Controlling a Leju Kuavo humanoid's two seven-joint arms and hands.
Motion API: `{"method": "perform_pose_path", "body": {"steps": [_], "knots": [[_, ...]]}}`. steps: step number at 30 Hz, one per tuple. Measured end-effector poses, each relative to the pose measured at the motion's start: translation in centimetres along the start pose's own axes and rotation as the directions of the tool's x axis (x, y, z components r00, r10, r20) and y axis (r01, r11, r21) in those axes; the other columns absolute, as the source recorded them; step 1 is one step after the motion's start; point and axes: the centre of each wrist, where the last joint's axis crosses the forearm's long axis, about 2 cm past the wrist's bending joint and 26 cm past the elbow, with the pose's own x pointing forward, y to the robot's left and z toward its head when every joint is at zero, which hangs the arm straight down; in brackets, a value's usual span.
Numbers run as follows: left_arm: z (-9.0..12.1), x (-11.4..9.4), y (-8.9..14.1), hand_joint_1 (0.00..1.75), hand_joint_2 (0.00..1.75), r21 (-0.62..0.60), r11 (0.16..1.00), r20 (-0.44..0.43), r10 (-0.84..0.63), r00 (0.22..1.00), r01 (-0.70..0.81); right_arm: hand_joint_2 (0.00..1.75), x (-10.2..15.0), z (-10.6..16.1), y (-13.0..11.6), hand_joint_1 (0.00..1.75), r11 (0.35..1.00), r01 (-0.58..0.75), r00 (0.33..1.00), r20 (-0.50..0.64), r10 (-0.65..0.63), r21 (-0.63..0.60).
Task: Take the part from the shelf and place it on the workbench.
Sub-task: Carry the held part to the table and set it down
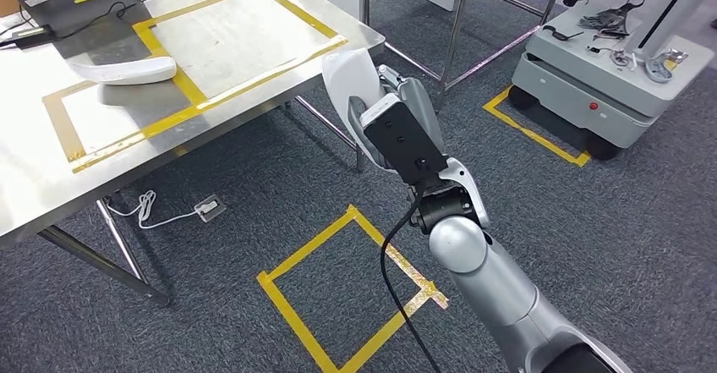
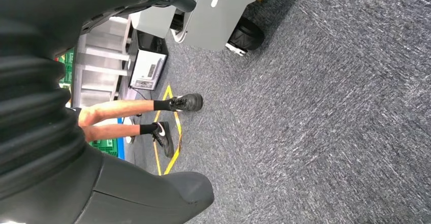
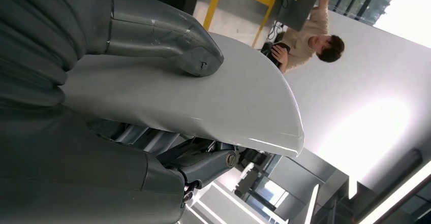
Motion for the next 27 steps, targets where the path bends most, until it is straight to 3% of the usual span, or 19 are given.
{"method": "perform_pose_path", "body": {"steps": [27], "knots": [[0.03,0.27,0.05,0.00,1.75,0.001,1.000,0.008,-0.010,1.000,0.010,1.75,-0.03,-0.07,-0.30,1.75,1.000,-0.006,1.000,0.005,0.006,-0.007]]}}
